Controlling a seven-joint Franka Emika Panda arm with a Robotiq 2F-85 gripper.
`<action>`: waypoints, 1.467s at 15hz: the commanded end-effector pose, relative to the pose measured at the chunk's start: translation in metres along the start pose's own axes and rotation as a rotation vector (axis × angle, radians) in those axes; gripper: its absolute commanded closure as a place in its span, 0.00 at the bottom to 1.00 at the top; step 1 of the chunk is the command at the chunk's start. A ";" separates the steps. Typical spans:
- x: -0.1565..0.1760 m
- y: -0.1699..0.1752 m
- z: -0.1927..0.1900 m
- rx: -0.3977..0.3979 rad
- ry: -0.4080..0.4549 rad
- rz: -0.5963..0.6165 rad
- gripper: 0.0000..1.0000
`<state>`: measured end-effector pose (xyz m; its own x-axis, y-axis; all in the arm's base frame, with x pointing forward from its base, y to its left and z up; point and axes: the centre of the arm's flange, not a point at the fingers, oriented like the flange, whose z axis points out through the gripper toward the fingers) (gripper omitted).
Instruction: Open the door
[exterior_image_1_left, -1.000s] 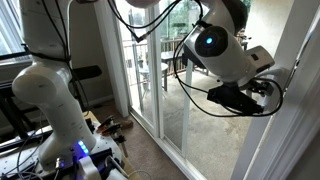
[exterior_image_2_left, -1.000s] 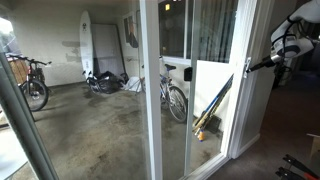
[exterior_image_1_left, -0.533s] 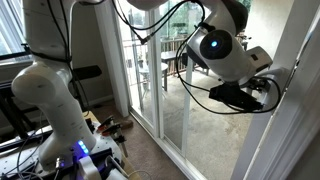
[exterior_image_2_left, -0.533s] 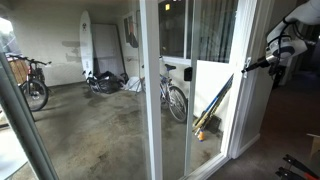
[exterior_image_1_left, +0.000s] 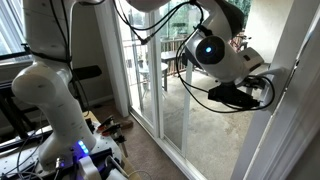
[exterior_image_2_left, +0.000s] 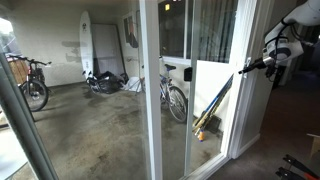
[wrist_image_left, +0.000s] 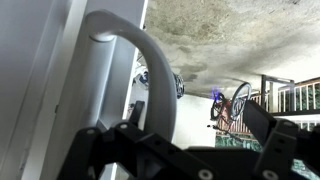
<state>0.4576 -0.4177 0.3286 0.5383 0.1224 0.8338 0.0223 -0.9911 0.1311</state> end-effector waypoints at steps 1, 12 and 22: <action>-0.009 -0.034 0.001 -0.006 0.046 -0.052 0.00; -0.033 -0.099 0.000 -0.023 0.087 -0.151 0.00; -0.025 -0.137 -0.004 0.003 0.078 -0.215 0.00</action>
<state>0.4505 -0.3395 0.3049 0.4855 0.2897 0.8248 0.0762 -0.9539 0.2902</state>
